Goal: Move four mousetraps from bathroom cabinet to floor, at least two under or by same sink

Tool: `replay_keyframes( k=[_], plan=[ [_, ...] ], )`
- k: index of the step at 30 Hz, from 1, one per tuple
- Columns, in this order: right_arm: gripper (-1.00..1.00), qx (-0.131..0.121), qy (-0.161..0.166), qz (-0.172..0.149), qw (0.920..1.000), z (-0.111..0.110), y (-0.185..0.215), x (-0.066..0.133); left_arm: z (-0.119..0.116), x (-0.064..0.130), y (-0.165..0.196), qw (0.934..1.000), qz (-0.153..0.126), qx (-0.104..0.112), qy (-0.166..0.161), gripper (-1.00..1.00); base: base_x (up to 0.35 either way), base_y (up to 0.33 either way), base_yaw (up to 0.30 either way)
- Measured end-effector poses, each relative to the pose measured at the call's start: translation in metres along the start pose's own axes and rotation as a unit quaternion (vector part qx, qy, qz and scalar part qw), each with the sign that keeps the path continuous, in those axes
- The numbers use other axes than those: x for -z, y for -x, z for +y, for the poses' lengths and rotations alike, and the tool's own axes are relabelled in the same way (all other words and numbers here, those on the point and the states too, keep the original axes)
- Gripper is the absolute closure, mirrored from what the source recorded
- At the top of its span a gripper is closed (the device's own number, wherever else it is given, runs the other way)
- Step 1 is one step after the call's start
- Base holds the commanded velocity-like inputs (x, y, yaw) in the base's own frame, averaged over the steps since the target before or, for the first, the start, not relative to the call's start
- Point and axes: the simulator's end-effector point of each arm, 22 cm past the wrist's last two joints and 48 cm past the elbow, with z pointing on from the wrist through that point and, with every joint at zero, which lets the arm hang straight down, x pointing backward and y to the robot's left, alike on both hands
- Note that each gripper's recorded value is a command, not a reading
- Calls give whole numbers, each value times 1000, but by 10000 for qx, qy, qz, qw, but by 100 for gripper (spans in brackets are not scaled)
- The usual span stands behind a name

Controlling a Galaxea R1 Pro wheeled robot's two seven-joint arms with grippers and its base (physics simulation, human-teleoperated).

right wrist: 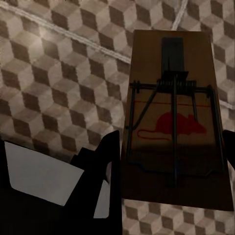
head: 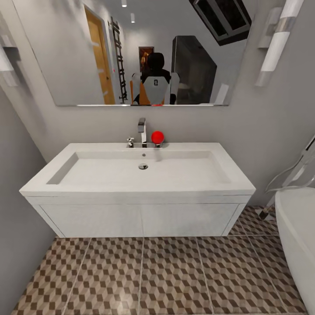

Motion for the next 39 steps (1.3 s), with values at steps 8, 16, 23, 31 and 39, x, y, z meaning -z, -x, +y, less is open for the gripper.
replay_keyframes(
  k=[8,16,23,31,39],
  plan=[
    [100,-11,59,-45,10000,9,5,0,2,0,-5,10000,16,1,5,100,0,0,0],
    [100,-12,61,-46,10000,9,6,0,2,0,-5,10000,16,-1,5,100,0,0,0],
    [100,-10,62,-47,10000,9,6,0,2,0,-5,10000,17,9,6,100,0,0,0],
    [100,-12,64,-48,10000,9,6,0,3,0,-5,10000,16,61,19,100,0,0,0],
    [100,-12,67,-49,10000,10,6,0,3,0,-5,10000,16,64,26,100,0,0,0]
  ],
)
